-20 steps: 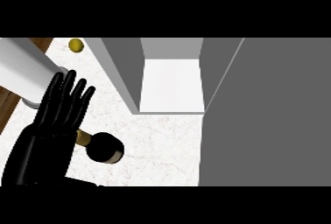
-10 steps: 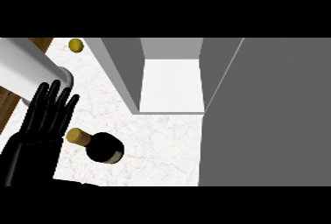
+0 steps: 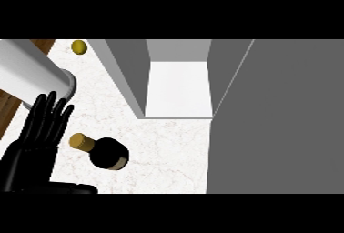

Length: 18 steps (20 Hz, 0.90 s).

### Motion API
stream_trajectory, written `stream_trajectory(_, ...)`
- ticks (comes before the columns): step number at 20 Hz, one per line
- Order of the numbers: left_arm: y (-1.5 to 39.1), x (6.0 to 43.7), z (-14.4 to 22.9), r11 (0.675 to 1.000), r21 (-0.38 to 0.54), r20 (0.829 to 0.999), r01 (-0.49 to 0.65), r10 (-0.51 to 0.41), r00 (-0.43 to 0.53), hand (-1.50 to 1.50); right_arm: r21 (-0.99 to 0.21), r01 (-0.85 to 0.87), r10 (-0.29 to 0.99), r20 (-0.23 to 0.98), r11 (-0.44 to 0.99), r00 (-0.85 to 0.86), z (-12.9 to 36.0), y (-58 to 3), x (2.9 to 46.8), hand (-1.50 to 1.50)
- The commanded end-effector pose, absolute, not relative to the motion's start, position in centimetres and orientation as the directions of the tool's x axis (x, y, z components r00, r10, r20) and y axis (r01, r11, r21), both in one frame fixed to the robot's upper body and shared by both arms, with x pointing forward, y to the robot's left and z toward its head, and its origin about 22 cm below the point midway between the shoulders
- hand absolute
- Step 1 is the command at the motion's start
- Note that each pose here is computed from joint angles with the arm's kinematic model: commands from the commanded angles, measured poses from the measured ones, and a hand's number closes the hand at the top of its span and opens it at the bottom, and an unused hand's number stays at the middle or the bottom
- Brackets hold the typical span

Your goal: Pick up the wine, place it into the cabinet and close the cabinet

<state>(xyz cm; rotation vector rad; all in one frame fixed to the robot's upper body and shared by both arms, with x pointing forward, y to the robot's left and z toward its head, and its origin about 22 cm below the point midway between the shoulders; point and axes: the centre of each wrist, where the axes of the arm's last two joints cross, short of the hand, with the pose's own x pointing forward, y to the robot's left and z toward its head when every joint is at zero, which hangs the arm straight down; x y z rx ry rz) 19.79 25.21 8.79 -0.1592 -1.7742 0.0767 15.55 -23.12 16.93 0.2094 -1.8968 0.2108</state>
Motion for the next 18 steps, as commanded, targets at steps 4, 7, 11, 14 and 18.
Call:
stream_trajectory(4,28.0,19.7,5.1,0.992,-0.123,0.98,0.032,0.126,-0.155,-1.5,-0.024,-0.228,-0.058,0.936,0.973,-0.346,17.6,-21.9,14.9,-1.5)
stream_trajectory(7,29.4,18.8,4.0,0.987,-0.155,0.976,0.05,0.161,-0.145,-1.5,-0.042,-0.249,-0.044,0.943,0.967,-0.33,17.6,-23.9,15.4,-1.5)
stream_trajectory(11,29.6,20.3,3.0,0.991,-0.134,0.979,0.018,0.136,-0.153,-1.5,-0.038,-0.25,-0.052,0.938,0.968,-0.342,16.9,-22.3,15.4,-1.5)
stream_trajectory(14,29.9,20.7,0.7,0.994,-0.113,0.984,0.01,0.113,-0.14,-1.5,-0.063,-0.253,-0.029,0.939,0.965,-0.343,17.1,-22.4,14.6,-1.5)
stream_trajectory(18,29.9,18.2,-1.1,0.995,-0.096,0.99,0.015,0.097,-0.106,-1.5,-0.042,-0.258,-0.048,0.942,0.965,-0.332,15.9,-23.4,15.2,-1.5)
